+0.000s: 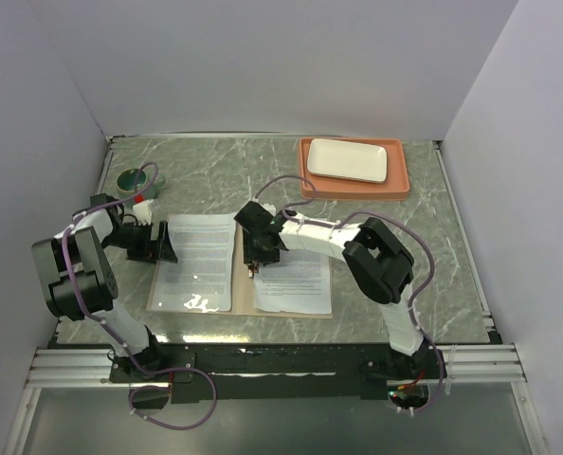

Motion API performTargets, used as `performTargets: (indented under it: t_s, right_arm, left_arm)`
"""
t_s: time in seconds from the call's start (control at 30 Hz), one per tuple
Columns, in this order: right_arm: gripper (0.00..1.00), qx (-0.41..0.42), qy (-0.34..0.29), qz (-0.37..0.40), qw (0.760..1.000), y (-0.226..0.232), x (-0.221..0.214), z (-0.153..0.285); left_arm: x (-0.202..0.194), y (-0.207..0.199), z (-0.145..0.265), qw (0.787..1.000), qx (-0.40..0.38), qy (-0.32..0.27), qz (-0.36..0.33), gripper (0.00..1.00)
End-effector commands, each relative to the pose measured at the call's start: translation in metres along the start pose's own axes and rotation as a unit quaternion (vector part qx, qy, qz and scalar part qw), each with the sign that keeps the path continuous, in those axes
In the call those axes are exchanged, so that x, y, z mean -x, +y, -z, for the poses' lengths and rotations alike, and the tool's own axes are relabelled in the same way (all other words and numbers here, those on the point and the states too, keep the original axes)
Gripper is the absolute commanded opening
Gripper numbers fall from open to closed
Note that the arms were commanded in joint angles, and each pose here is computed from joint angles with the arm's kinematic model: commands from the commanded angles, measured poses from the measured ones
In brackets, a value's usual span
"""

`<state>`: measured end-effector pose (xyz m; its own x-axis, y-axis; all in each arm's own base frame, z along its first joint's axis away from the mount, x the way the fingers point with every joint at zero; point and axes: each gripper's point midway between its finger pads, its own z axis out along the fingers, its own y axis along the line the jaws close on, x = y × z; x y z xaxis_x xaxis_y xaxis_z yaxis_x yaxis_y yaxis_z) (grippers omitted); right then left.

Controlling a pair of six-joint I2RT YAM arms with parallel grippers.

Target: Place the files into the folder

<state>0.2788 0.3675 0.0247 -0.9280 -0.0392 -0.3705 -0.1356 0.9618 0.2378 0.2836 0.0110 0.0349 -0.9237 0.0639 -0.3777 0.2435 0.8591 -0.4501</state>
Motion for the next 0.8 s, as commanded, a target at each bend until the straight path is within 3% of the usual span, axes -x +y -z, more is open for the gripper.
performTargets:
  t_s: [0.0,0.43,0.77]
  right_arm:
    - [0.53,-0.083,0.011,0.035,0.996,-0.02,-0.005,-0.002]
    - [0.29,-0.103,0.051,0.033,0.993,-0.026,-0.027,-0.019]
    - [0.13,-0.055,0.076,-0.028,0.995,-0.054,-0.059,-0.036]
  left_arm:
    - [-0.001,-0.003,-0.006,1.0,-0.023,0.005,-0.011,0.96]
    - [-0.002,-0.008,0.0,0.999,-0.027,0.006,-0.024,0.96]
    - [0.014,-0.011,0.019,0.999,-0.007,-0.013,-0.045,0.96]
